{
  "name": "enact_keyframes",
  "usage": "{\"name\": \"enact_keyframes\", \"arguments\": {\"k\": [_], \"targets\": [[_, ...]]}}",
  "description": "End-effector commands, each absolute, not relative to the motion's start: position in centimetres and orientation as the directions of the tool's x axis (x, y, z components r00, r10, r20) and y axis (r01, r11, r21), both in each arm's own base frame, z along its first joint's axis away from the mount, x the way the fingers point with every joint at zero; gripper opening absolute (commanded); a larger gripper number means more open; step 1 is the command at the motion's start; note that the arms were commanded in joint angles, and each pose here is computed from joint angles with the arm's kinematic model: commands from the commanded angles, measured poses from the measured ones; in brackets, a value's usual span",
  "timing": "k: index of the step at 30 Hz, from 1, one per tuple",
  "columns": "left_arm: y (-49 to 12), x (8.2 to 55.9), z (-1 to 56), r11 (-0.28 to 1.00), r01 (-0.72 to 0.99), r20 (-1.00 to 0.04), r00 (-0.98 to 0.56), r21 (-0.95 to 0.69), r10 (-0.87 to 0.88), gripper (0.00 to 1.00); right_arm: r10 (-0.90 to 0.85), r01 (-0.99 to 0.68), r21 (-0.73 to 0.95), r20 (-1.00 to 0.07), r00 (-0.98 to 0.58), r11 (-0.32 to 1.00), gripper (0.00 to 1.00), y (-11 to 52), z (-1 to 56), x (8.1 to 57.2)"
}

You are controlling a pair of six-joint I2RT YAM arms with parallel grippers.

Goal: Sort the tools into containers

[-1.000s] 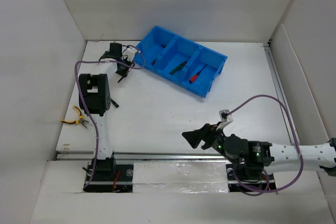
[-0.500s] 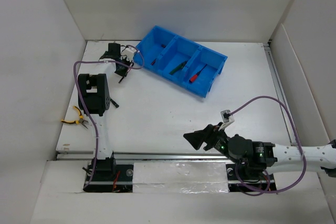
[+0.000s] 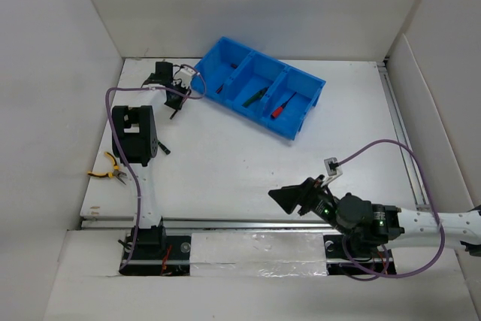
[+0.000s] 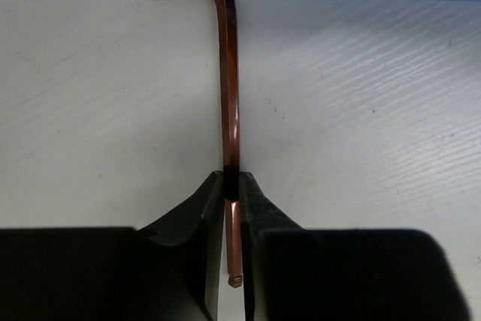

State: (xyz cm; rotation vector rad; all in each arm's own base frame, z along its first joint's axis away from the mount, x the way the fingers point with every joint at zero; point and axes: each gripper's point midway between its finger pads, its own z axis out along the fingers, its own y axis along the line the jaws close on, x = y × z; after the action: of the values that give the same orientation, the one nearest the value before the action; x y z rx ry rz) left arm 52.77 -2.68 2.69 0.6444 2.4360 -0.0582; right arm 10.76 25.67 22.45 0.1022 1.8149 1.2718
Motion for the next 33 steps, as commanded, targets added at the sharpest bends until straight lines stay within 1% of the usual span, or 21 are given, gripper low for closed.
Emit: {"name": "enact_keyframes", "arguments": {"k": [1,2,3,10,14,24,28,33], "targets": [[-2.7,48.7,-2.0,0.878,0.477,-0.427,-0.787,0.037,0.446,0.05,0.525,-0.404,0.799,-0.599,-0.605,0.446,0.85,25.7,23.0,10.5],[-3.1,48.6,-2.2,0.875,0.484,-0.424,-0.785,0.036,0.452,0.01,0.524,-0.405,0.799,-0.599,-0.606,0.445,0.85,25.7,23.0,10.4],[-3.0,48.6,-2.3,0.876,0.48,-0.419,-0.788,0.039,0.451,0.0,0.524,-0.408,0.8,-0.597,-0.607,0.439,0.85,25.7,23.2,10.4],[-2.9,48.5,-1.6,0.9,0.434,-0.442,-0.799,0.044,0.408,0.0,0.531,-0.408,0.808,-0.588,-0.61,0.425,0.85,25.5,23.3,10.3],[-2.7,47.0,-2.0,0.912,0.409,-0.427,-0.819,0.035,0.384,0.0,0.535,-0.402,0.814,-0.579,-0.615,0.419,0.84,25.4,23.5,10.2],[-2.2,46.4,5.6,0.935,0.334,-0.593,-0.731,0.12,0.337,0.0,0.538,-0.395,0.812,-0.582,-0.61,0.43,0.84,25.5,23.5,10.4],[-2.3,46.0,8.4,0.939,0.321,-0.639,-0.698,0.122,0.322,0.0,0.545,-0.387,0.814,-0.578,-0.608,0.433,0.84,25.4,23.4,10.6],[-2.5,45.8,10.2,0.945,0.305,-0.669,-0.679,0.118,0.302,0.0,0.541,-0.39,0.813,-0.58,-0.609,0.432,0.84,25.5,23.3,10.5]]}}
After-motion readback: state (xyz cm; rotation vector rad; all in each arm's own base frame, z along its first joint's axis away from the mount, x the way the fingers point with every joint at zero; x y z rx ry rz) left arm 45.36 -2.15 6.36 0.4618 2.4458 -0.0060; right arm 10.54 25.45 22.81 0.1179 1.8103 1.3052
